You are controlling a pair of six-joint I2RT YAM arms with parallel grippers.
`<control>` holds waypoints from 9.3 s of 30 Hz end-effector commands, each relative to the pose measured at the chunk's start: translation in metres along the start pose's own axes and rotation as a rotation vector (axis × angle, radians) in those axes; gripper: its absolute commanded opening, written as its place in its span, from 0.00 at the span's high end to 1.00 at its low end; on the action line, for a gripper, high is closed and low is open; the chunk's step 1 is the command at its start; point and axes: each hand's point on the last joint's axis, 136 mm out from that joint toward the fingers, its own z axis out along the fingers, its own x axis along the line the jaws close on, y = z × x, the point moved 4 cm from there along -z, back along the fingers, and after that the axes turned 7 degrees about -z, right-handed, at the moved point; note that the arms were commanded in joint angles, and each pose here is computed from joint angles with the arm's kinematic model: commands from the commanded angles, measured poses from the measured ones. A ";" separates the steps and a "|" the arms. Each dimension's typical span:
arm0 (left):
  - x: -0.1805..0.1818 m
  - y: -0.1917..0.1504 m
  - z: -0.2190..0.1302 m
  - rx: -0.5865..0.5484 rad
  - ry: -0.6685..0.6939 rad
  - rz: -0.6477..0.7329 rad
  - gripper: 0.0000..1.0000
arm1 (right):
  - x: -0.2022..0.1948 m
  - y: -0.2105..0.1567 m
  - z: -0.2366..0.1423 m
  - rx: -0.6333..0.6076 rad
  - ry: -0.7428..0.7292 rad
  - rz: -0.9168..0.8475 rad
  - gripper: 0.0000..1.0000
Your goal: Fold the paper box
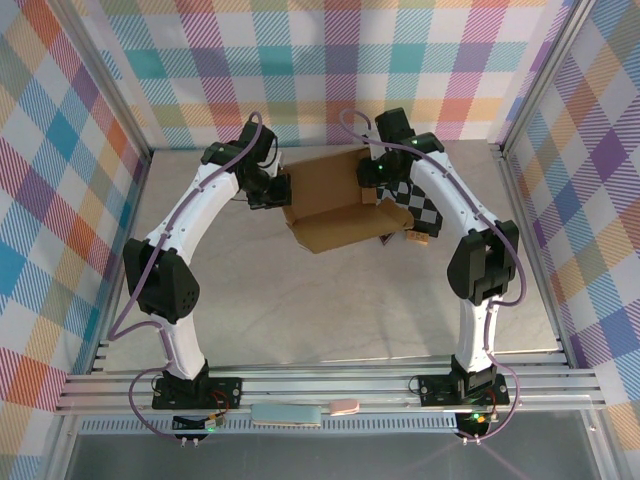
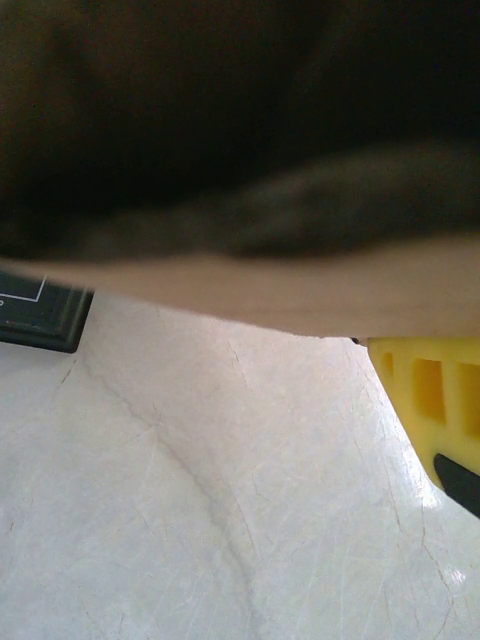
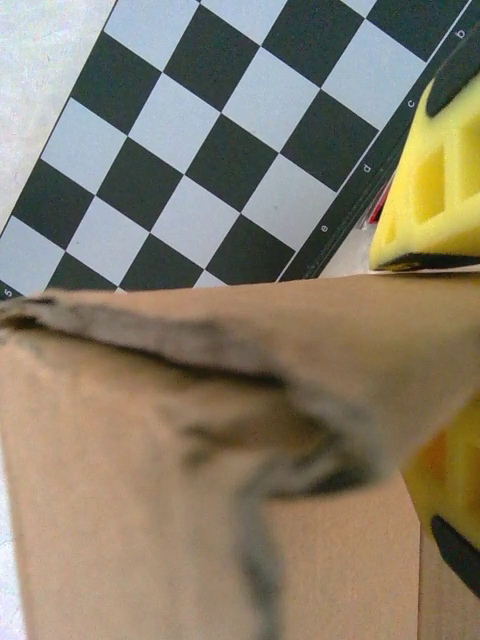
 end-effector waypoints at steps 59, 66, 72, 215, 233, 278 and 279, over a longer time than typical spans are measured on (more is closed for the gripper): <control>-0.013 0.005 -0.028 -0.084 -0.098 -0.030 1.00 | 0.011 0.020 -0.051 -0.018 -0.183 0.138 0.51; -0.013 0.005 -0.028 -0.083 -0.096 -0.029 1.00 | 0.016 0.026 -0.067 -0.050 -0.120 0.123 0.41; -0.012 0.005 -0.028 -0.082 -0.092 -0.025 1.00 | 0.016 0.019 -0.065 -0.020 -0.076 0.115 0.40; -0.046 -0.017 -0.050 -0.112 -0.013 0.003 1.00 | -0.016 0.030 -0.050 -0.151 -0.093 -0.068 0.64; -0.050 -0.014 -0.049 -0.108 -0.024 0.014 1.00 | -0.029 0.036 -0.036 -0.088 -0.264 -0.121 1.00; -0.045 -0.005 -0.045 -0.101 -0.029 -0.016 1.00 | 0.002 0.046 -0.056 -0.094 -0.099 0.050 0.57; -0.045 -0.004 -0.045 -0.103 -0.029 -0.014 1.00 | 0.001 0.045 -0.056 -0.092 -0.107 0.051 0.57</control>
